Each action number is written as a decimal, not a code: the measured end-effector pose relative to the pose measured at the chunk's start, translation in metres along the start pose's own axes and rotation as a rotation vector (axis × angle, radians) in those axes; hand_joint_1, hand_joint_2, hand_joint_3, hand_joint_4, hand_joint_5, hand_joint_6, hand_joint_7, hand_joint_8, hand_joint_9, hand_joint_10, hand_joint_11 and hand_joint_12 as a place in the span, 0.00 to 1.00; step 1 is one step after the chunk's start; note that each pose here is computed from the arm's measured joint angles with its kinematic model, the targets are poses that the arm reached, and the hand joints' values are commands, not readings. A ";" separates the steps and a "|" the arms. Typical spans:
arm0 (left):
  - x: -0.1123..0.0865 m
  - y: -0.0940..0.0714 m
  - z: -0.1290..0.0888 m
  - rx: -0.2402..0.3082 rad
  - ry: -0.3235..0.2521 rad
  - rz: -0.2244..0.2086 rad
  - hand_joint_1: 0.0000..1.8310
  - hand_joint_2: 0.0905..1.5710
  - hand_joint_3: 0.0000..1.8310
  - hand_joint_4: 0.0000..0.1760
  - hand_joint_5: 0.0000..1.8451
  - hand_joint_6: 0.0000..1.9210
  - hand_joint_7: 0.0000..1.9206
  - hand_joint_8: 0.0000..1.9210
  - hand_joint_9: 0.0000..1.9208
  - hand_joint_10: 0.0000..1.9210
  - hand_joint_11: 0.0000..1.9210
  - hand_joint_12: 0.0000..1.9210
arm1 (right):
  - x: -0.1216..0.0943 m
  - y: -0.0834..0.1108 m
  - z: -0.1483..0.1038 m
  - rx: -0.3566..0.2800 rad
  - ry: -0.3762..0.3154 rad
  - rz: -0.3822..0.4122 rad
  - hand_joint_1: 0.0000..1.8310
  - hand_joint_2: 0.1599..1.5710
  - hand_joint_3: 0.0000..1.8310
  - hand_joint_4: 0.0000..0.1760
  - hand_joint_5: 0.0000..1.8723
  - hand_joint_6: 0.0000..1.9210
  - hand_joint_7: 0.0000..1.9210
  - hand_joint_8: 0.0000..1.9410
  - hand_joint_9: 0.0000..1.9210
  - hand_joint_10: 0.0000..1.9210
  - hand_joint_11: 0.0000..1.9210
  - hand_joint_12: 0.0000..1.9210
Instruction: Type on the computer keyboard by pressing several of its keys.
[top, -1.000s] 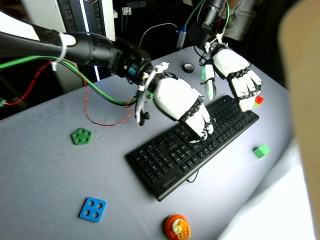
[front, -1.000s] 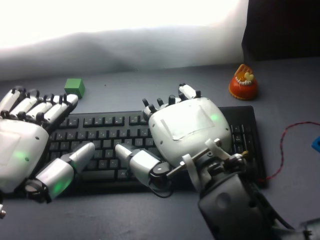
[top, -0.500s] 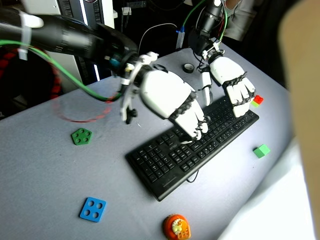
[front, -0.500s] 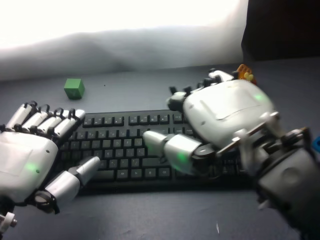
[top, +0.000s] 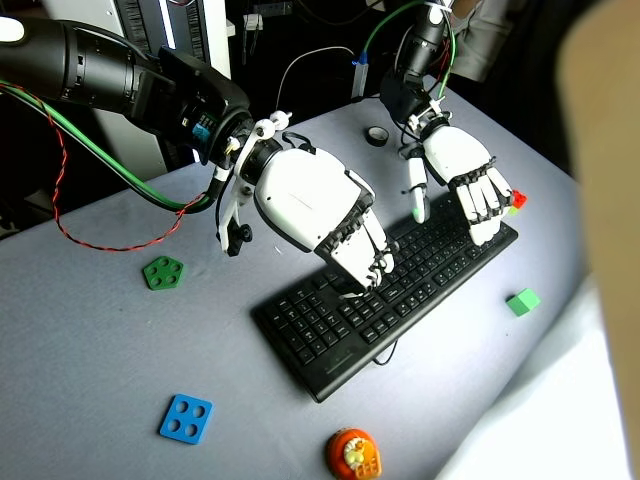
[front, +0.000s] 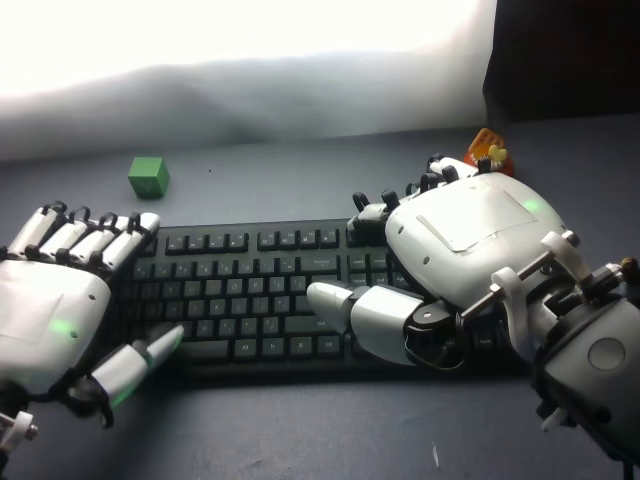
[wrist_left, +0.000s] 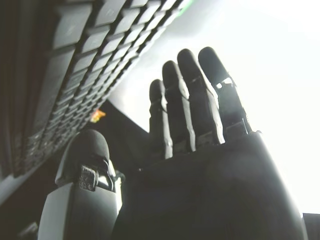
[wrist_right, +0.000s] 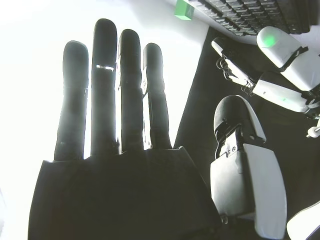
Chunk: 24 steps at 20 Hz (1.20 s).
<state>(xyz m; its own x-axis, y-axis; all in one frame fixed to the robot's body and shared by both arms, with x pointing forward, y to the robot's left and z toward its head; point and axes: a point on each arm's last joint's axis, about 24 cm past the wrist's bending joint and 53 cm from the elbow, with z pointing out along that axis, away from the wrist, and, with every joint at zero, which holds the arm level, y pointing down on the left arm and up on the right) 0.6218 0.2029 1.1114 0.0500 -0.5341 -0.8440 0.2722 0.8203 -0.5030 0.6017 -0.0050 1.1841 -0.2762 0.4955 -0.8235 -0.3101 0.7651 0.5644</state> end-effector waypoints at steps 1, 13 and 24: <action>0.003 0.000 0.000 -0.001 0.010 -0.002 0.41 0.68 0.00 0.26 0.14 0.00 0.20 0.00 0.11 0.30 0.00 0.71 | 0.000 0.000 0.000 0.000 -0.001 0.000 0.01 0.73 0.00 0.00 0.31 0.07 0.38 0.00 0.31 0.38 0.10 0.84; -0.012 -0.009 0.007 0.017 -0.010 -0.024 0.29 0.72 0.02 0.33 0.08 0.01 0.14 0.01 0.07 0.24 0.00 0.65 | 0.000 0.001 -0.001 0.001 -0.005 -0.003 0.00 0.73 0.00 0.00 0.31 0.07 0.38 0.00 0.32 0.38 0.12 0.82; -0.053 -0.016 0.013 -0.009 0.015 0.002 0.00 0.81 0.00 0.00 0.28 0.06 0.31 0.04 0.19 0.20 0.00 0.67 | 0.007 0.003 -0.004 -0.001 0.010 -0.009 0.00 0.73 0.00 0.00 0.38 0.17 0.50 0.06 0.35 0.47 0.16 0.84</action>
<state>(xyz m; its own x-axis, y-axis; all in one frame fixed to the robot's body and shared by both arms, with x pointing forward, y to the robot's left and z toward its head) 0.6273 0.2159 1.1665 0.0364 -0.5297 -0.8474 0.2631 0.8231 -0.5032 0.5950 -0.0015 1.1801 -0.2821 0.4848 -0.8279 -0.3137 0.7689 0.5571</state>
